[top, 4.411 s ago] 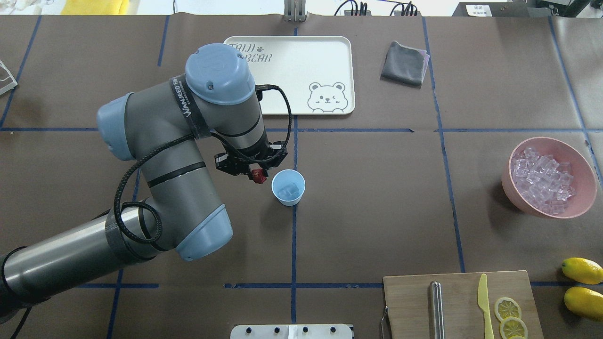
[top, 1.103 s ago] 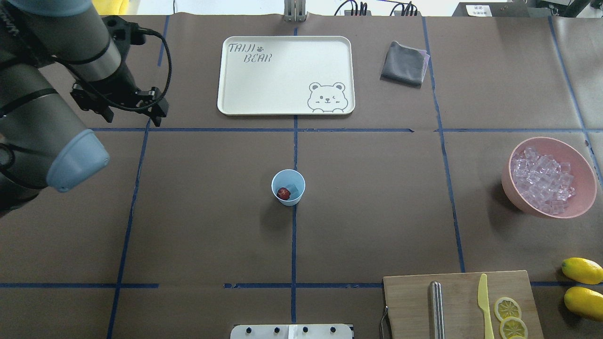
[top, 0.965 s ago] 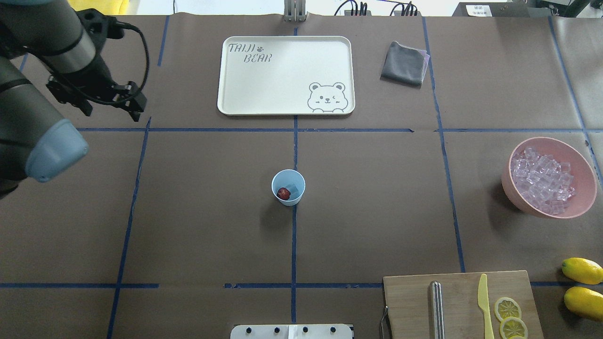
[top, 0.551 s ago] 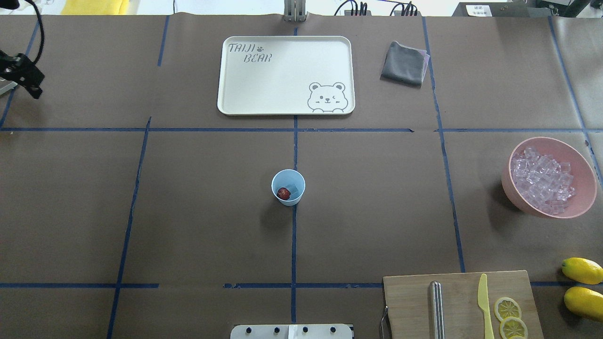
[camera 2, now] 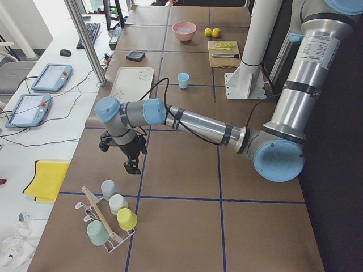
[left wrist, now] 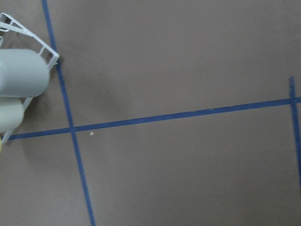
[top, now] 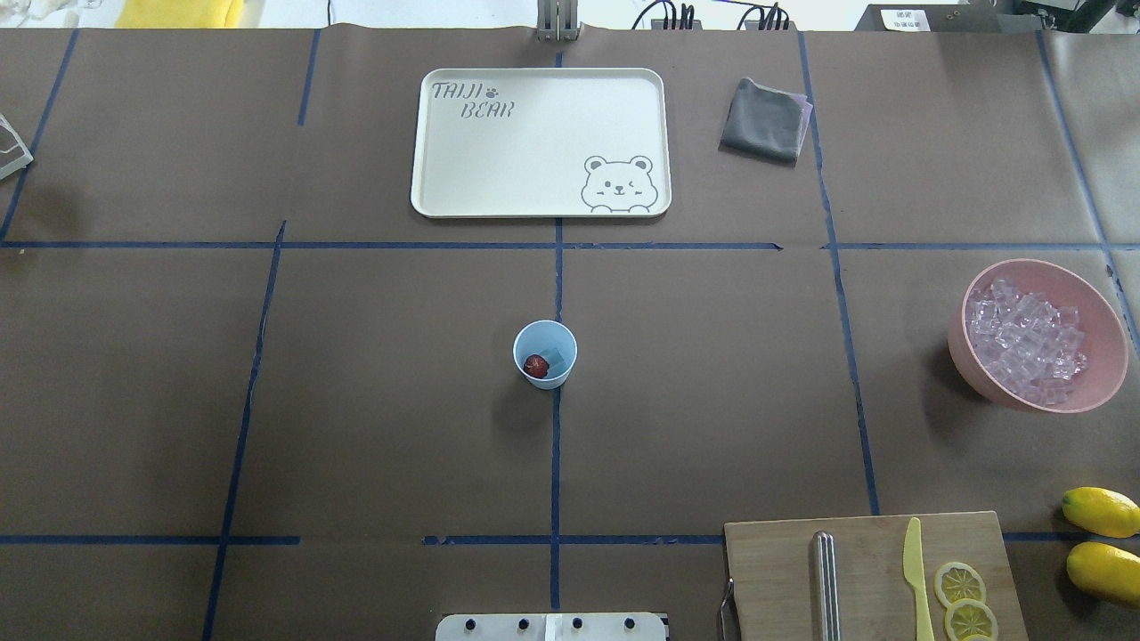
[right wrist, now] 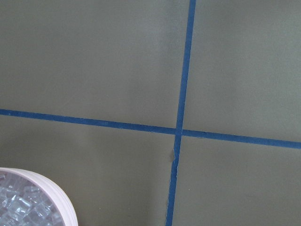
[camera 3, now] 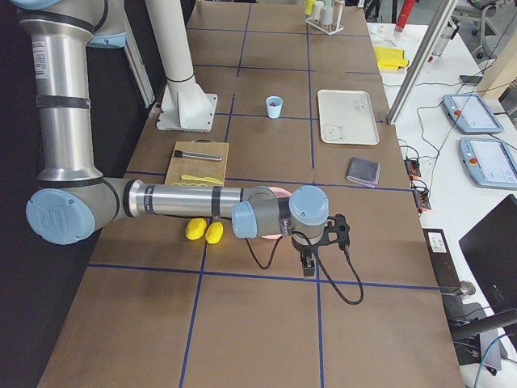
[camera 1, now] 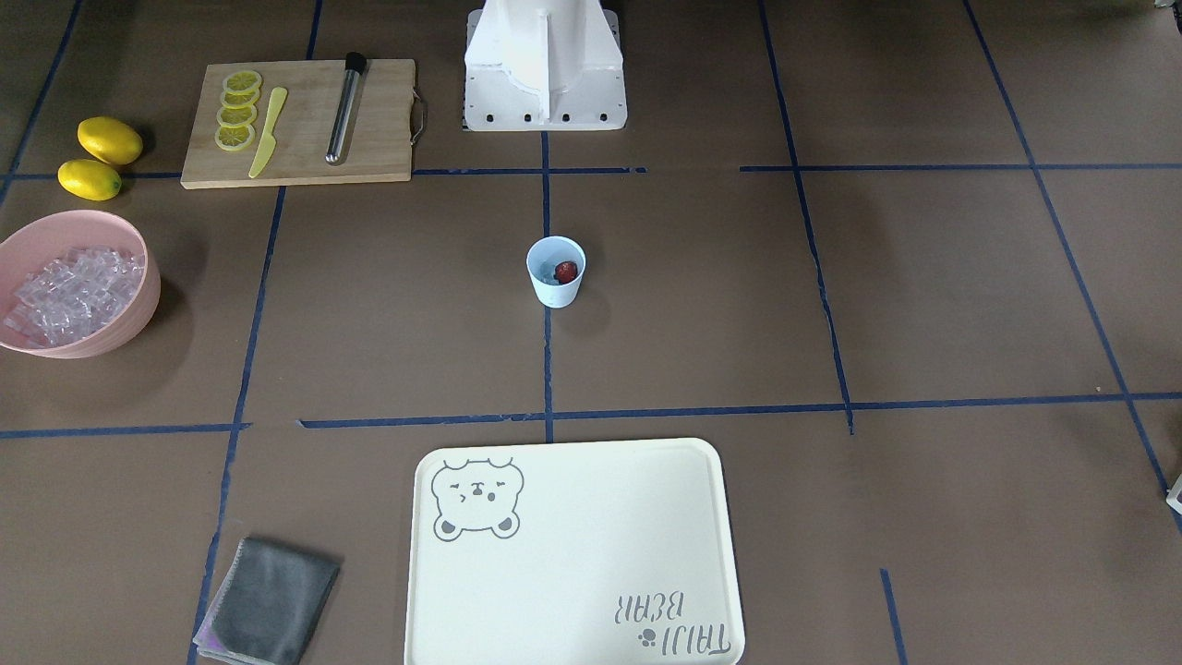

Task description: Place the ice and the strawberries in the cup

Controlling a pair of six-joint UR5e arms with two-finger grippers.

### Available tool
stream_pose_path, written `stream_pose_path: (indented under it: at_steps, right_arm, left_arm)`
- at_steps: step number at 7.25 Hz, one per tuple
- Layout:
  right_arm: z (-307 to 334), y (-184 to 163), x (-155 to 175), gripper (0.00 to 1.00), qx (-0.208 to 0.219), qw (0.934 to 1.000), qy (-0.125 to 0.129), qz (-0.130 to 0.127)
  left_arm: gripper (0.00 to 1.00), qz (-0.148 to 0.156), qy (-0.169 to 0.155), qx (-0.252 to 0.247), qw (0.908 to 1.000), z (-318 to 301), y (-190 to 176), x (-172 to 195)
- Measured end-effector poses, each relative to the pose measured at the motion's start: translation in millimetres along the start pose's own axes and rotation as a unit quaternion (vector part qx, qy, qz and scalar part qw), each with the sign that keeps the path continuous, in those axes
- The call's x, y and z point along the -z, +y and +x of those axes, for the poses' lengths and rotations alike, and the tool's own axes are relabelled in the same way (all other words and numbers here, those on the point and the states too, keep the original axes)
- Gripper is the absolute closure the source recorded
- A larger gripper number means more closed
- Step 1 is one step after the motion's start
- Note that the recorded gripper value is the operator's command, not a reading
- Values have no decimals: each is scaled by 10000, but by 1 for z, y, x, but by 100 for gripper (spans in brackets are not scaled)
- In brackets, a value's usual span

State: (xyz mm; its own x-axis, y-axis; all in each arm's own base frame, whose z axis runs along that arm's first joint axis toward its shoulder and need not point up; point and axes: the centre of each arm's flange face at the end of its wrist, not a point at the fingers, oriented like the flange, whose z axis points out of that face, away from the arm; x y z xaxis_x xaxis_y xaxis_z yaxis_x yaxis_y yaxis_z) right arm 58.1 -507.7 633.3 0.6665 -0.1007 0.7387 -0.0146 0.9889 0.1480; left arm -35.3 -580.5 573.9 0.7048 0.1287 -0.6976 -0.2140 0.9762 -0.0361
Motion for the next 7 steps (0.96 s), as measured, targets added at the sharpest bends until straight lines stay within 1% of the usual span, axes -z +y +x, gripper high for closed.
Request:
stream_pose_path:
  at_steps: [1, 3, 6, 7]
  right_arm:
    - [0, 0, 0, 0, -3, 10000, -3, -2]
    - [1, 2, -1, 0, -11, 10000, 0, -9]
    - [2, 3, -1, 0, -14, 10000, 21, -13]
    - [2, 3, -1, 0, -14, 10000, 31, -12]
  left_arm:
    - [0, -2, 155, 65, 9999, -31, 15, -18]
    - [0, 64, 358, 154, 9992, -66, 46, -50]
    - [0, 200, 386, 145, 9990, -80, 65, -69]
    - [0, 302, 355, 205, 9987, -83, 70, -74]
